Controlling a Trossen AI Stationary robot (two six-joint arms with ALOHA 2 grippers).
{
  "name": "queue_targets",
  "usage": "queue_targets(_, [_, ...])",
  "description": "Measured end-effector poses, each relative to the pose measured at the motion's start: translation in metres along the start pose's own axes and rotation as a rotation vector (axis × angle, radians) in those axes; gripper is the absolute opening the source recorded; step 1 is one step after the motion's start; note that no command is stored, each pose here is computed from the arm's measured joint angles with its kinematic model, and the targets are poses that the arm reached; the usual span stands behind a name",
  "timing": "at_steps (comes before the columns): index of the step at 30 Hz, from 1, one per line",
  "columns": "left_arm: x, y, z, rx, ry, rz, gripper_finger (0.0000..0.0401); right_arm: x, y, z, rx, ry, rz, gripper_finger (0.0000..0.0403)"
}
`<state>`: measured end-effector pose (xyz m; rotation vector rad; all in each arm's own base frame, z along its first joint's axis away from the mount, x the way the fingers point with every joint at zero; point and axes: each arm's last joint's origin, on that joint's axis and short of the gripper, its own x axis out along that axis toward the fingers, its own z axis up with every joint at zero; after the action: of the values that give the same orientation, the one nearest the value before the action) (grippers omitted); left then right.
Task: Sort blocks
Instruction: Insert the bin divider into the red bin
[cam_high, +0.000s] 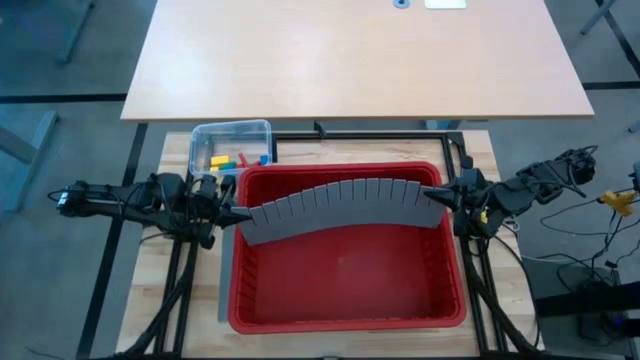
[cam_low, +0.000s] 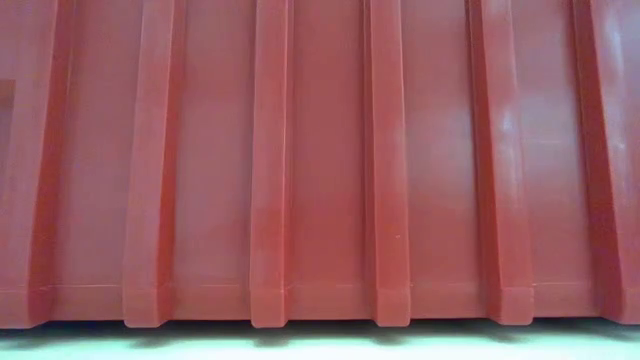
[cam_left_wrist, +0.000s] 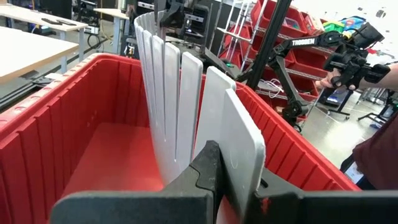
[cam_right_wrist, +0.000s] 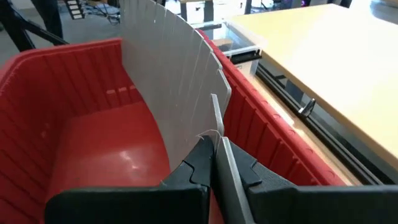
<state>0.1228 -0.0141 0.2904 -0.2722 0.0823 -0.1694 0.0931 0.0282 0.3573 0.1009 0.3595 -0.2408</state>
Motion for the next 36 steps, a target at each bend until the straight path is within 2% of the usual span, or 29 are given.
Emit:
queue_targets(20, [0.001, 0.001, 0.000, 0.048, -0.001, 0.019, 0.0000, 0.000, -0.001, -0.001, -0.011, 0.013, -0.002, 0.0000])
queue_targets(36, [0.020, 0.002, -0.001, 0.102, 0.006, -0.001, 0.0000, 0.000, -0.001, -0.002, -0.014, 0.016, -0.008, 0.0000])
